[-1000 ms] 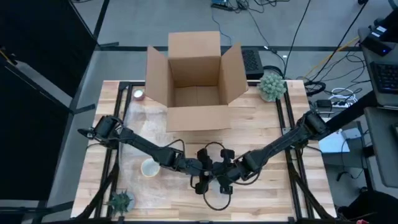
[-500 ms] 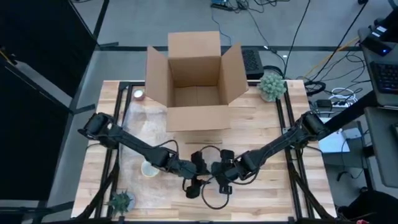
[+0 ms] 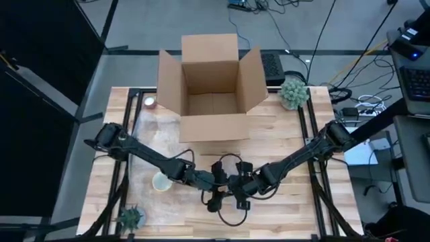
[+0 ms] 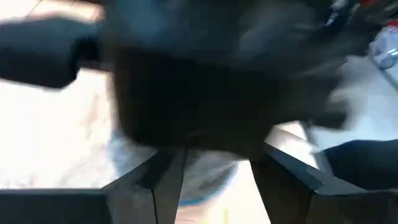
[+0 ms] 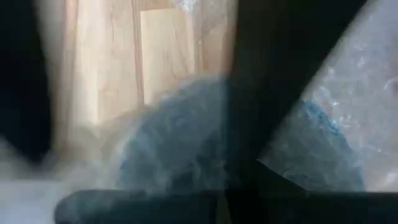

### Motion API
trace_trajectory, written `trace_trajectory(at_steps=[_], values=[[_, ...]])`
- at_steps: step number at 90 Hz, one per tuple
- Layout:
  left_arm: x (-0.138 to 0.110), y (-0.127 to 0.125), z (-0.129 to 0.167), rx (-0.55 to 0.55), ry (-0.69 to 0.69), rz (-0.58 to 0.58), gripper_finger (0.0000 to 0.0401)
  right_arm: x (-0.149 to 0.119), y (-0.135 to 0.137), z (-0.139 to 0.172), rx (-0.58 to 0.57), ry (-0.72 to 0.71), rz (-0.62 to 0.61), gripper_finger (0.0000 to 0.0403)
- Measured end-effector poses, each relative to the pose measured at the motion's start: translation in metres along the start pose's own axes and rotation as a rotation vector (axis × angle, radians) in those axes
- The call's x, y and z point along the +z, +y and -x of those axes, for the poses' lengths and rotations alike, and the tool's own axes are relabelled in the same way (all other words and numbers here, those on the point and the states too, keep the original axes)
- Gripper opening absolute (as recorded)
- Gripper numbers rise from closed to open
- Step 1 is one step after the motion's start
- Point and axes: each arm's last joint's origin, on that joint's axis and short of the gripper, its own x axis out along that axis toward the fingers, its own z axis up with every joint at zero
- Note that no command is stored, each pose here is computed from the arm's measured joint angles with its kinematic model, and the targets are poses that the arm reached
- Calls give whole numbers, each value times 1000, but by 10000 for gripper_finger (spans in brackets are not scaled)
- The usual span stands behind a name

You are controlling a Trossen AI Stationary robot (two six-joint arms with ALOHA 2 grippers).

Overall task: Wrap mug
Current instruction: Wrap the red mug with the bubble wrap

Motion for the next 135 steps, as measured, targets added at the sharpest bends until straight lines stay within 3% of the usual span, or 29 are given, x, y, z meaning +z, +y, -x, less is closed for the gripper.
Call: trace_trajectory(at_steps=[20,47,55,72,81,97,114,126,135], values=[[-12,12,-19,49,20,28,170,3,0,5,-10,24,12,0],[-15,14,-20,64,36,31,170,15,-1,44,-68,134,63,0],[-14,14,-21,64,17,33,170,21,-5,69,-74,113,39,0],[-13,13,-20,54,14,33,170,11,-18,86,-163,180,-91,3],[-13,12,-20,52,13,34,170,5,-28,97,-255,175,-176,26],[-13,8,-19,37,-2,29,170,-22,-47,97,-396,124,-255,105],[-13,7,-19,34,-1,24,170,-49,-69,78,-298,-38,-363,169],[-13,7,-19,31,1,24,170,-61,-81,54,-214,-151,-407,182],[-13,7,-19,30,0,24,170,-52,-82,48,-77,-264,-421,180]])
